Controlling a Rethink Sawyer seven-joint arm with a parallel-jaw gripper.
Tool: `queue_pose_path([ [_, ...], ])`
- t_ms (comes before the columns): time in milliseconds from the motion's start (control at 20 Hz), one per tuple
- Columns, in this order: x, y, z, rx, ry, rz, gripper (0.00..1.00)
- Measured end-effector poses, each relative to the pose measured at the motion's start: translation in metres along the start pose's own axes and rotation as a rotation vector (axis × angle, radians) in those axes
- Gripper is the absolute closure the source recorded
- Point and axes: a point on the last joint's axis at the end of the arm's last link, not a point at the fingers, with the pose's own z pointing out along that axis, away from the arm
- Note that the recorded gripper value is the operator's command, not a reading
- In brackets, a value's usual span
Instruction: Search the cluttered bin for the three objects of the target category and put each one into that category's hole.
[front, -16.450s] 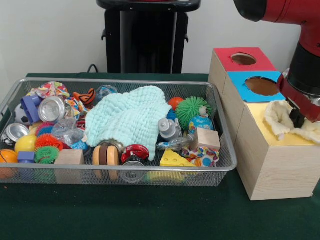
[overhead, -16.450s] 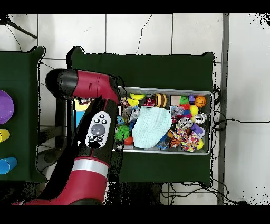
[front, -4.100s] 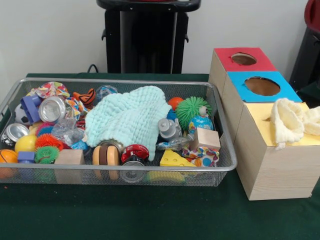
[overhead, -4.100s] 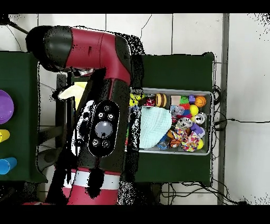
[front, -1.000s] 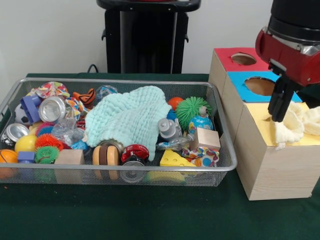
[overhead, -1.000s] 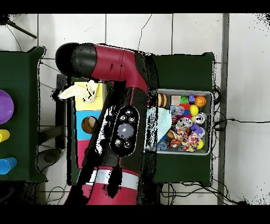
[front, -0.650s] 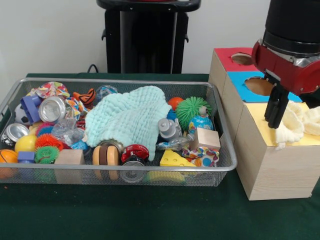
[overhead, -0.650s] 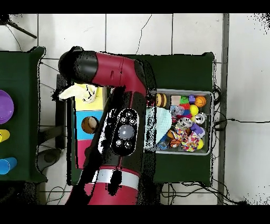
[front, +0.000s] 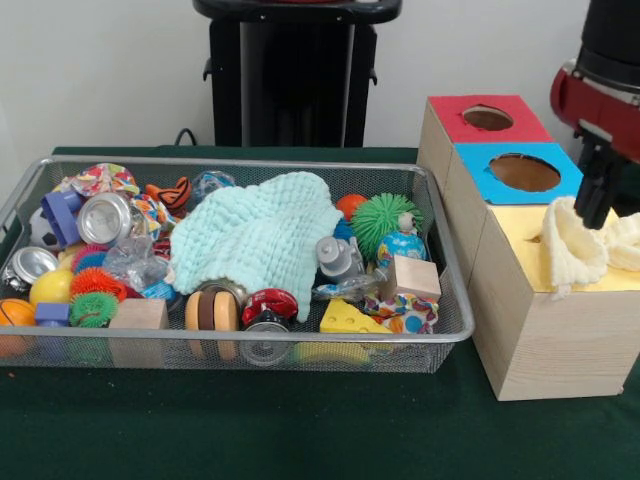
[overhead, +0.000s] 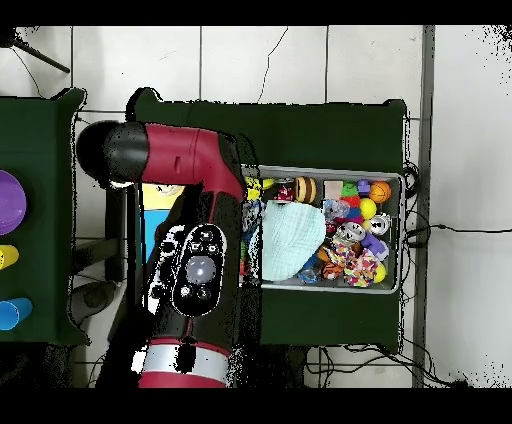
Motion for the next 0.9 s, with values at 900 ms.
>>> queue_pose_path([
  [900, 0.048, -0.014, -0.002, -0.033, -0.018, -0.044, 1.00],
])
